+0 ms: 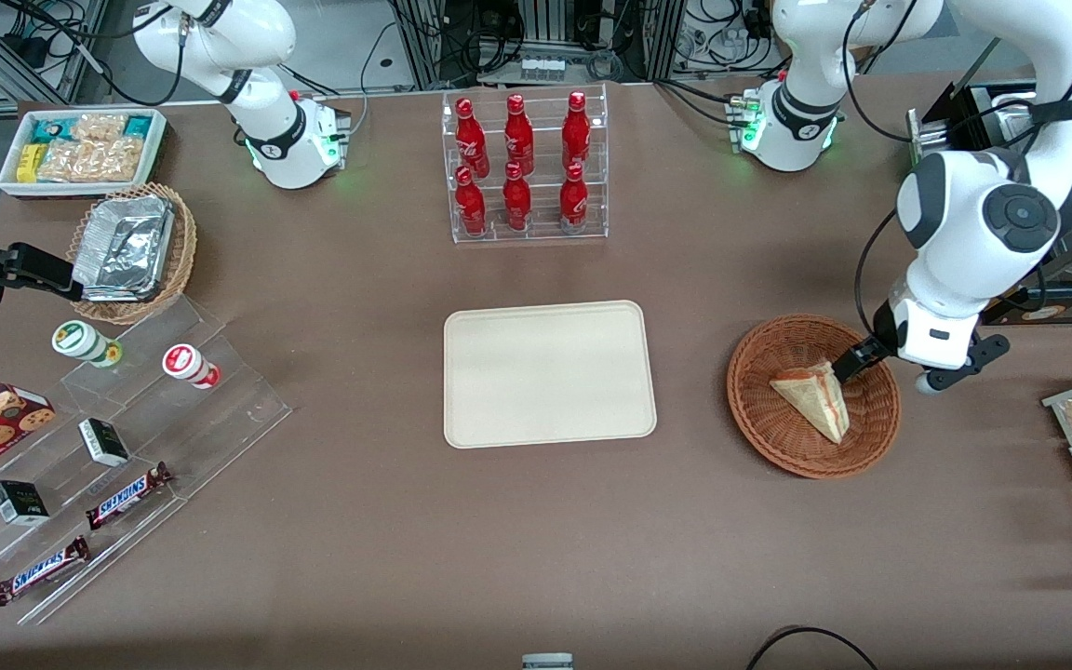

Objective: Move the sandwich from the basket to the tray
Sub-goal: 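Lower the open left gripper around the sandwich and close it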

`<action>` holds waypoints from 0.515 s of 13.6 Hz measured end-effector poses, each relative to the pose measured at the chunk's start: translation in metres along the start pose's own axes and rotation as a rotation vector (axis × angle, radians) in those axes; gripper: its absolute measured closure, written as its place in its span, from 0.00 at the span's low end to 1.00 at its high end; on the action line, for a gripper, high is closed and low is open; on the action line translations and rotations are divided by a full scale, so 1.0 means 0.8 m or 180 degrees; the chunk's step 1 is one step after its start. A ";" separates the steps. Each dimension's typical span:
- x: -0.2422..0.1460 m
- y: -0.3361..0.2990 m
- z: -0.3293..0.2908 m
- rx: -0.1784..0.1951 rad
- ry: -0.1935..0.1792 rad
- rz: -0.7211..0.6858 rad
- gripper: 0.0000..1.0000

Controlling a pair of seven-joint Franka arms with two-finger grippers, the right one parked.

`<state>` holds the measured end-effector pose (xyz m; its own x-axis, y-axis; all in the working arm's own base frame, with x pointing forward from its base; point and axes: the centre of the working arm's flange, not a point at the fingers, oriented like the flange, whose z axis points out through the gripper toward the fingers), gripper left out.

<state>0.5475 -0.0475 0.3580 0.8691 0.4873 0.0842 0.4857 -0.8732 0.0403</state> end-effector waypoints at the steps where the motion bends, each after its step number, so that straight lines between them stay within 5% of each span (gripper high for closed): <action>1: -0.003 0.003 0.008 0.0005 -0.0014 -0.0007 0.00; 7: -0.024 0.028 0.059 0.0039 -0.0114 0.0032 0.00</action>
<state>0.5461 -0.0758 0.3102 0.8766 0.4787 0.0488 0.4779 -0.8780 0.0275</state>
